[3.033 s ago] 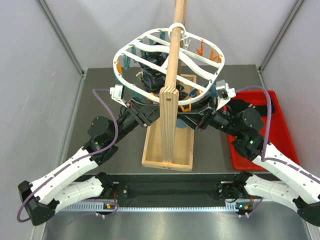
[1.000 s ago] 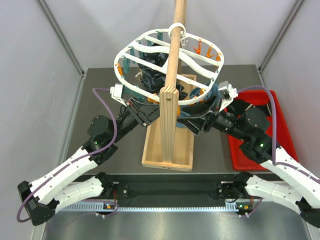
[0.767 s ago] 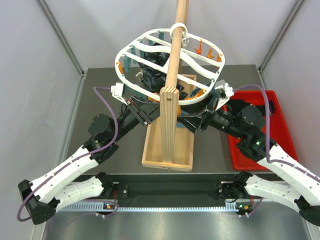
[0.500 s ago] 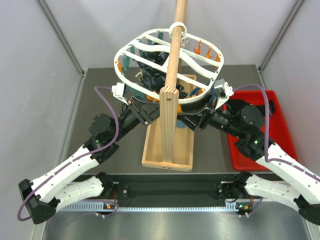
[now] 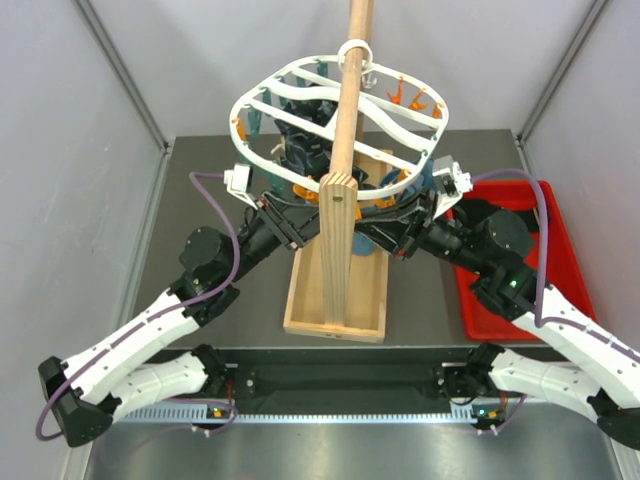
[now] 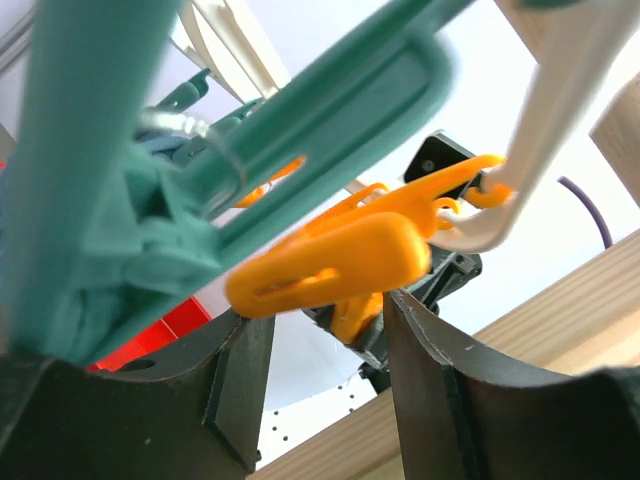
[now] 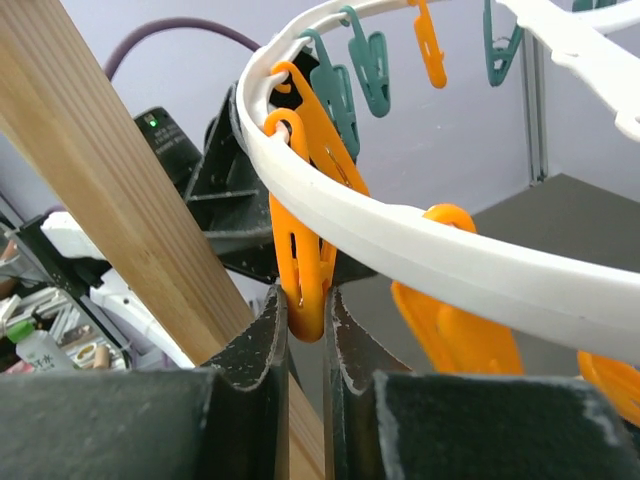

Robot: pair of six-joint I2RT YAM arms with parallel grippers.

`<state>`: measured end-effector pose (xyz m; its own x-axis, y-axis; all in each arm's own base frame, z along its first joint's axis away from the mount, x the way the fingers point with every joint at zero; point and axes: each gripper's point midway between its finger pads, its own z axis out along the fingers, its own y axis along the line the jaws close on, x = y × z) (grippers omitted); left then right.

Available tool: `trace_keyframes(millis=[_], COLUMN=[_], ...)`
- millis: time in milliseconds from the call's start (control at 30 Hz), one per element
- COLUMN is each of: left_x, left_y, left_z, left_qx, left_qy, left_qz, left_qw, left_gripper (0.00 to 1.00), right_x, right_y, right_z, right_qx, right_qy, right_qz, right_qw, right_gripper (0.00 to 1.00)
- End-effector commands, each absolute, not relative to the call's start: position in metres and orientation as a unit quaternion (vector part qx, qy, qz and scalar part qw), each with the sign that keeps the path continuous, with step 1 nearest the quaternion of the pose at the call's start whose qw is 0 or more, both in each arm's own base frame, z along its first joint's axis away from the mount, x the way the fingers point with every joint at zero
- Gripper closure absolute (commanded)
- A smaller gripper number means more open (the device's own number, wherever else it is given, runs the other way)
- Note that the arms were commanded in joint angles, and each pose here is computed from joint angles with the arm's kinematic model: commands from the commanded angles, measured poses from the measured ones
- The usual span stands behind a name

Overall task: Clip the socks to the hanger
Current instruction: Open the clamp at the hanger.

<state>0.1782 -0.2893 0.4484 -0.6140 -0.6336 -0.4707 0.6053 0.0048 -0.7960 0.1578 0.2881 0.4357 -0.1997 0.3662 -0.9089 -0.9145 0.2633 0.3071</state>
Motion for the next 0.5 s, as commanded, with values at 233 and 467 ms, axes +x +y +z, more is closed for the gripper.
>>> trace_keyframes(millis=[233, 467], left_x=[0.174, 0.178], left_y=[-0.287, -0.276], left_z=[0.47, 0.464], left_qx=[0.035, 0.013], left_qy=[0.503, 0.511], left_qz=[-0.704, -0.685], left_qw=[0.499, 0.519], left_gripper=[0.5, 0.55], right_x=[0.149, 0.16], right_y=[0.28, 0.279], right_z=[0.469, 0.463], right_qx=[-0.257, -0.243], right_qy=[0.523, 0.55], right_qz=[0.549, 0.527], right_qw=[0.6, 0.6], right_gripper=[1.0, 1.0])
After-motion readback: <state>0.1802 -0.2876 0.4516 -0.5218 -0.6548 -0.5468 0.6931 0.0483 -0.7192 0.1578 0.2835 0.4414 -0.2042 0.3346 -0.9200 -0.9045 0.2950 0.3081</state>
